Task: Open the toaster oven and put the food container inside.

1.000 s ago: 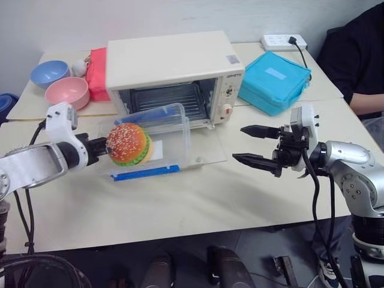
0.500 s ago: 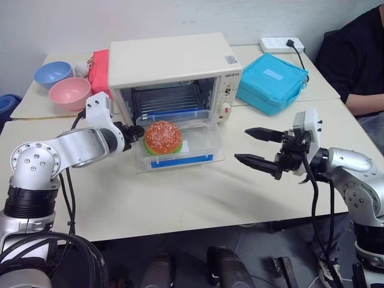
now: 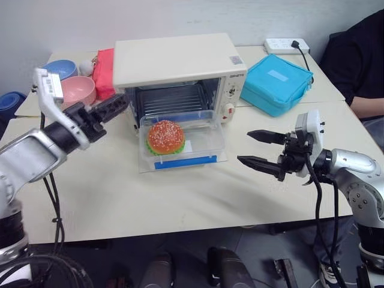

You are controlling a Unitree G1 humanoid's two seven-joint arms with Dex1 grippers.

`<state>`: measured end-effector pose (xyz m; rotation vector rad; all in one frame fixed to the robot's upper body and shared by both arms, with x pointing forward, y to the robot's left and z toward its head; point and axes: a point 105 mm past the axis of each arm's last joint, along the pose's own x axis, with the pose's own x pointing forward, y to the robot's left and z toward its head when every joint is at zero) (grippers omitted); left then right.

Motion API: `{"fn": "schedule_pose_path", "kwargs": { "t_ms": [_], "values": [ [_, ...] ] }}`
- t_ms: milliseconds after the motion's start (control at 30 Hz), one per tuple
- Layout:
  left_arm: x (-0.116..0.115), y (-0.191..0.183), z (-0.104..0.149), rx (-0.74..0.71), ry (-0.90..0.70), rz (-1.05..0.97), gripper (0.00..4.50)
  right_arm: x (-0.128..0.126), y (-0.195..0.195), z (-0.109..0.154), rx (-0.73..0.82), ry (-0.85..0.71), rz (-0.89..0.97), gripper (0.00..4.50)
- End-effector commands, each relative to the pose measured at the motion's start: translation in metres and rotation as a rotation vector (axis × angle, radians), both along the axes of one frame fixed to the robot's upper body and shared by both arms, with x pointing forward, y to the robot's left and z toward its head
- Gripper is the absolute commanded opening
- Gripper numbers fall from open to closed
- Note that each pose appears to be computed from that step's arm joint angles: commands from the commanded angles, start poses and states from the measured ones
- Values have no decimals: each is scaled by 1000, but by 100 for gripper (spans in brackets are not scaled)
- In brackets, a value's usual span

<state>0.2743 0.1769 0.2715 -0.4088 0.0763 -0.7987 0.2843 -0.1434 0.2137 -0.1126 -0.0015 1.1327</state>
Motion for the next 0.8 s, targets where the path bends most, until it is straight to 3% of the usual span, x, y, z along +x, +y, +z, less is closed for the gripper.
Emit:
{"fn": "schedule_pose_path", "kwargs": {
  "t_ms": [33, 167, 300, 333, 467, 633, 800],
  "values": [
    [-29, -23, -15, 202, -81, -237, 258, -16, 15, 3, -12, -12, 108, 291],
    [-38, -28, -52, 413, -82, -371, 136, -20, 25, -6, -16, 20, 155, 159],
    [-32, -30, -73, 478, -94, -416, 13, -26, 40, -19, -25, 54, 217, 20],
    [-31, -32, -77, 484, -98, -423, 0, -26, 43, -22, -30, 58, 226, 2],
    [-22, -39, -89, 510, -116, -436, 0, -18, 53, -33, -54, 59, 226, 2],
    [8, -50, -98, 507, -111, -336, 0, 13, 63, -45, -121, 9, 136, 2],
    [44, -52, -92, 497, -166, -178, 0, 52, 75, -36, -117, -96, 23, 2]
  ]
}}
